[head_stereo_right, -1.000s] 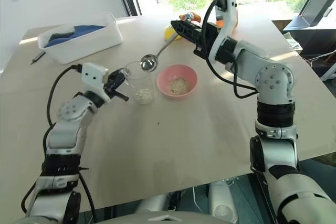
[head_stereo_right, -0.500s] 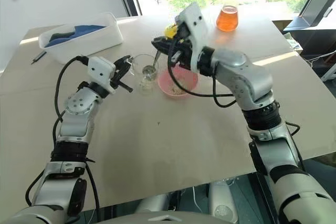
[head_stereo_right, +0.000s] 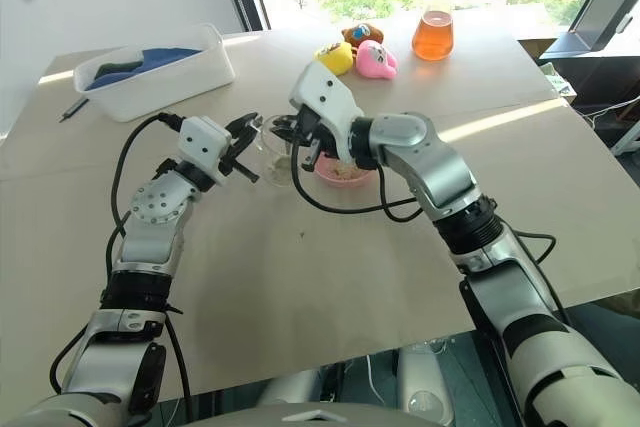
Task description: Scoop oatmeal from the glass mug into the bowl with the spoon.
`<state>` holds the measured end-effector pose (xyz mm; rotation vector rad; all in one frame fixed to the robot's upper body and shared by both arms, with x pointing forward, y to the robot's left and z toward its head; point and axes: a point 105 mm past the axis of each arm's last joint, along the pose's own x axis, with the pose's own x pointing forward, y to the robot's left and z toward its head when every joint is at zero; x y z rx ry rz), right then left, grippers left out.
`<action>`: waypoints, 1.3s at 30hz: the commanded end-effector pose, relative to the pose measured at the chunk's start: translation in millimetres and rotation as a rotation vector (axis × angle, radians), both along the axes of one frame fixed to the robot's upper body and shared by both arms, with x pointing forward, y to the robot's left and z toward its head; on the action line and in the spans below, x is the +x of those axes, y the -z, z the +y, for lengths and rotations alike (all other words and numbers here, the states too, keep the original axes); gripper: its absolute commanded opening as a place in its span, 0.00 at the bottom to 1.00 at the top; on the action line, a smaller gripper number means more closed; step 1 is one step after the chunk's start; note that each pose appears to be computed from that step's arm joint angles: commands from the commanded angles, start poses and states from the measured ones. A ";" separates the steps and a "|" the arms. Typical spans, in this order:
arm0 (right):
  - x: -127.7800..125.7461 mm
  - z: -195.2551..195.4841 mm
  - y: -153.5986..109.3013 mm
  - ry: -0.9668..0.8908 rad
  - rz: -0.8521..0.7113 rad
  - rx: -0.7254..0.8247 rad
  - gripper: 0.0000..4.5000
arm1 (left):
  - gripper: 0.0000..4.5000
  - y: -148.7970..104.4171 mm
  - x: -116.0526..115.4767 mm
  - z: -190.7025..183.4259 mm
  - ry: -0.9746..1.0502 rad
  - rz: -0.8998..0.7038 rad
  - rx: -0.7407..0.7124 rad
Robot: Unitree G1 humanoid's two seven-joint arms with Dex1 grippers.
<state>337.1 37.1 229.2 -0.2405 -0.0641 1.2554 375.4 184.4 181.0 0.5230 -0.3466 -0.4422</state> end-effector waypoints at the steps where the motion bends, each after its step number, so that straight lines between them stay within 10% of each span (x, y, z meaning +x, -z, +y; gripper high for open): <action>1: 0.2 -2.1 -7.9 0.048 0.212 0.085 0.00 | 0.01 -23.2 -3.8 1.1 0.007 -0.096 0.002; 14: 32.7 -28.8 -45.2 0.212 0.709 0.404 0.00 | 0.01 5.4 -0.4 8.2 0.004 0.066 -0.078; 39: 51.5 -74.8 -66.2 0.324 0.851 0.537 0.00 | 0.01 6.2 0.1 10.7 0.001 0.047 -0.185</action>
